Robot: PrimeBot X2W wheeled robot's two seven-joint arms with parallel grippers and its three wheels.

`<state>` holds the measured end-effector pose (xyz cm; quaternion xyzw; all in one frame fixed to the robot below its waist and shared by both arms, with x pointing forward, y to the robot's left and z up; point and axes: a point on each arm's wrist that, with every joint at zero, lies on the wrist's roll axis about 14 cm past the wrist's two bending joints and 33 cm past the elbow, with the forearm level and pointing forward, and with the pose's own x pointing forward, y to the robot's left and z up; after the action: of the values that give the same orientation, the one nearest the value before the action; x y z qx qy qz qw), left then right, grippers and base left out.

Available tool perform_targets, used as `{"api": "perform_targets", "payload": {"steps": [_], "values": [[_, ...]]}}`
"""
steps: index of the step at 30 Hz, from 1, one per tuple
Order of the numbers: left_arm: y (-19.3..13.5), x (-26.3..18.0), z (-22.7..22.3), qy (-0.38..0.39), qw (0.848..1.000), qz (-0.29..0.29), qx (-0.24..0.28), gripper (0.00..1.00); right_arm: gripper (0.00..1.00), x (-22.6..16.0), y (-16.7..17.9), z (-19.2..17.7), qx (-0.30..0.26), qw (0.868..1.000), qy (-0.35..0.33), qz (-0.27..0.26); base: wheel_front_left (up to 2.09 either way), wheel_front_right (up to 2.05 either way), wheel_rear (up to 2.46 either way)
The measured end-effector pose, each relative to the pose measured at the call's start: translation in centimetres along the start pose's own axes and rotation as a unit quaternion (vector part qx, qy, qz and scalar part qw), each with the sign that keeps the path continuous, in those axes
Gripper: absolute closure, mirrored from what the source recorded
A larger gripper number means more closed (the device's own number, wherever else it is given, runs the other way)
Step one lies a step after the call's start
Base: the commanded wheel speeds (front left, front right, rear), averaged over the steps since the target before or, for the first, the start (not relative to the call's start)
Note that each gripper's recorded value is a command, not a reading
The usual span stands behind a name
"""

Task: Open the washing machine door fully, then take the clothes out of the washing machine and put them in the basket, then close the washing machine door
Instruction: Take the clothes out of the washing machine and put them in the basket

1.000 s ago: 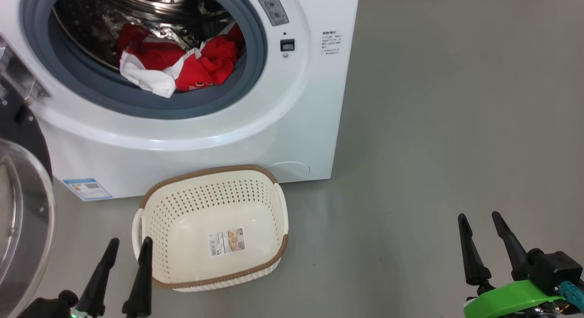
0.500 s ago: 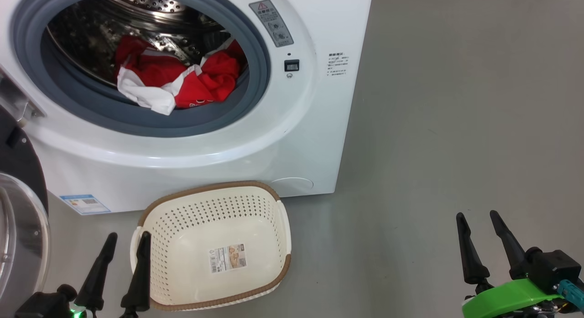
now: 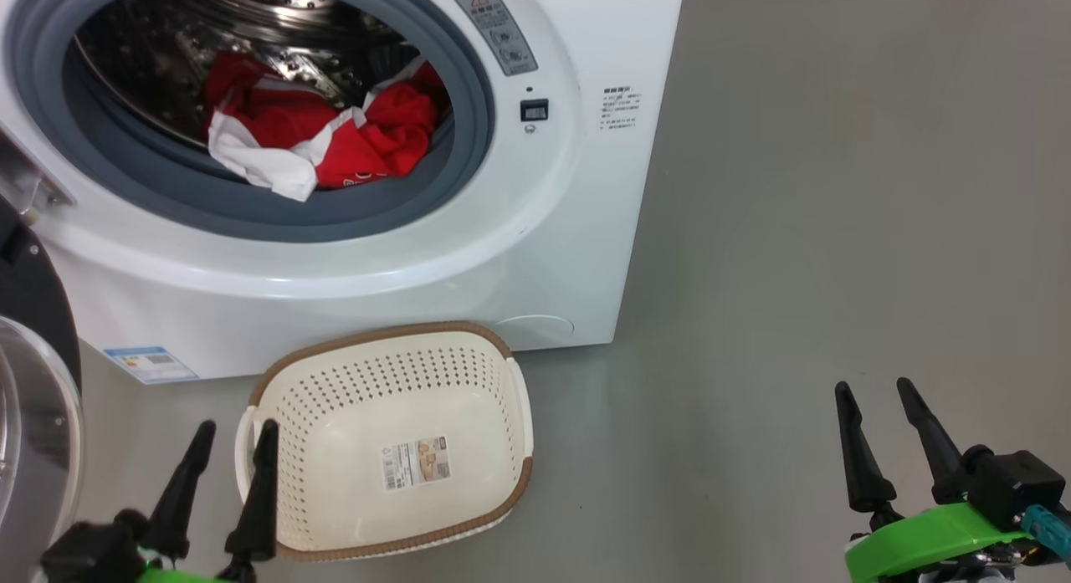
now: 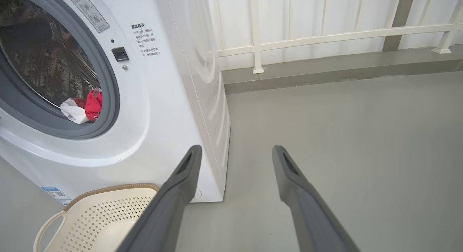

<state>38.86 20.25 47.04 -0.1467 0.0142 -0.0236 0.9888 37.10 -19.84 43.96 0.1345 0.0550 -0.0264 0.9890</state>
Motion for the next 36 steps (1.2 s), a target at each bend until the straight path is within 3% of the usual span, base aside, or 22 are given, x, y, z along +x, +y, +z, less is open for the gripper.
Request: {"api": "perform_targets", "payload": {"steps": [14,23,36], "values": [[-3.0,10.1,-0.9,0.017,0.997,-0.057,0.048,0.0,0.0,2.5,0.3,-0.9,0.013,1.0,0.01,0.003,0.0,0.0,0.0],[-3.5,16.4,-4.4,0.076,0.99,-0.086,0.088,0.0,0.0,3.5,-1.4,-1.9,0.027,0.999,0.02,-0.025,0.0,0.0,0.0],[-3.5,25.7,-5.8,0.1,0.987,-0.082,0.091,0.0,0.0,4.9,-3.5,-3.4,0.036,0.997,0.034,-0.055,0.0,0.0,0.0]]}}
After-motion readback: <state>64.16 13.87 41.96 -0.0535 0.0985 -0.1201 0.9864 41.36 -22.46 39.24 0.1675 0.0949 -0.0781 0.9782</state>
